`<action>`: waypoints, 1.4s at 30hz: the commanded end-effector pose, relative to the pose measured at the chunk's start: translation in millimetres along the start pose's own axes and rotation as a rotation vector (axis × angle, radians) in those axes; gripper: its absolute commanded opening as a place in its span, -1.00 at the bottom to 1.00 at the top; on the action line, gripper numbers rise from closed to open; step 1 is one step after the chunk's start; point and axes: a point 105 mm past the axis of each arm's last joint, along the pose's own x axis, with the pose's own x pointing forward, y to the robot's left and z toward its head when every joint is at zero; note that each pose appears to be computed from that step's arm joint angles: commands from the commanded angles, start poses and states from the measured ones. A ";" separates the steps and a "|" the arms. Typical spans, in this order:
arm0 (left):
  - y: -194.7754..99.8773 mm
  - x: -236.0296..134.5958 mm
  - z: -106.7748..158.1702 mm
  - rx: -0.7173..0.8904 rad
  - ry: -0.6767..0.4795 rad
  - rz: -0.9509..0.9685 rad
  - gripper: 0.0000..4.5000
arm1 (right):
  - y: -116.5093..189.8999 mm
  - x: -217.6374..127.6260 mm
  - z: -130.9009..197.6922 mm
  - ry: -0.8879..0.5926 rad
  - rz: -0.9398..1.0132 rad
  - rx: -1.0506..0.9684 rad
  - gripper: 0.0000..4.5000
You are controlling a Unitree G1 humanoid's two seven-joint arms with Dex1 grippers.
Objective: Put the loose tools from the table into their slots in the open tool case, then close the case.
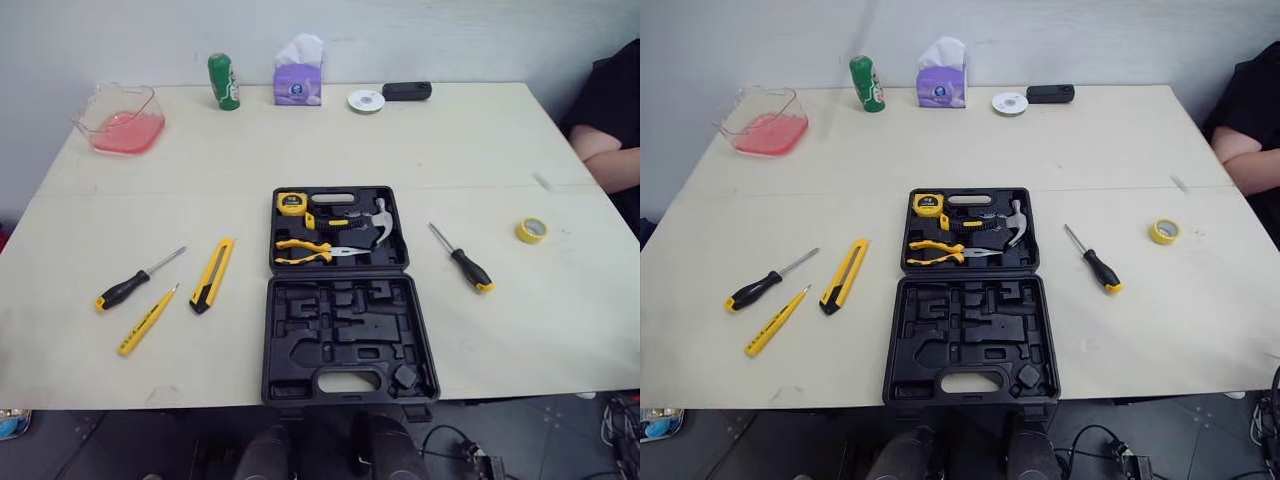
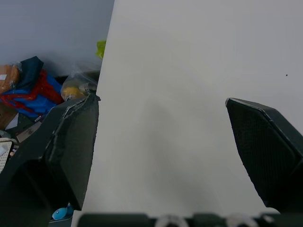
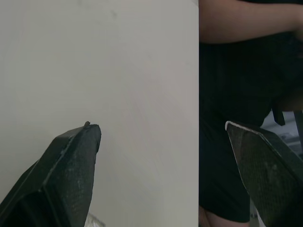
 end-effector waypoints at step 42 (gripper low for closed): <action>-114.4 33.7 67.6 0.316 0.127 -0.671 1.00 | 214.9 -17.1 256.4 -1.072 1.027 0.036 0.95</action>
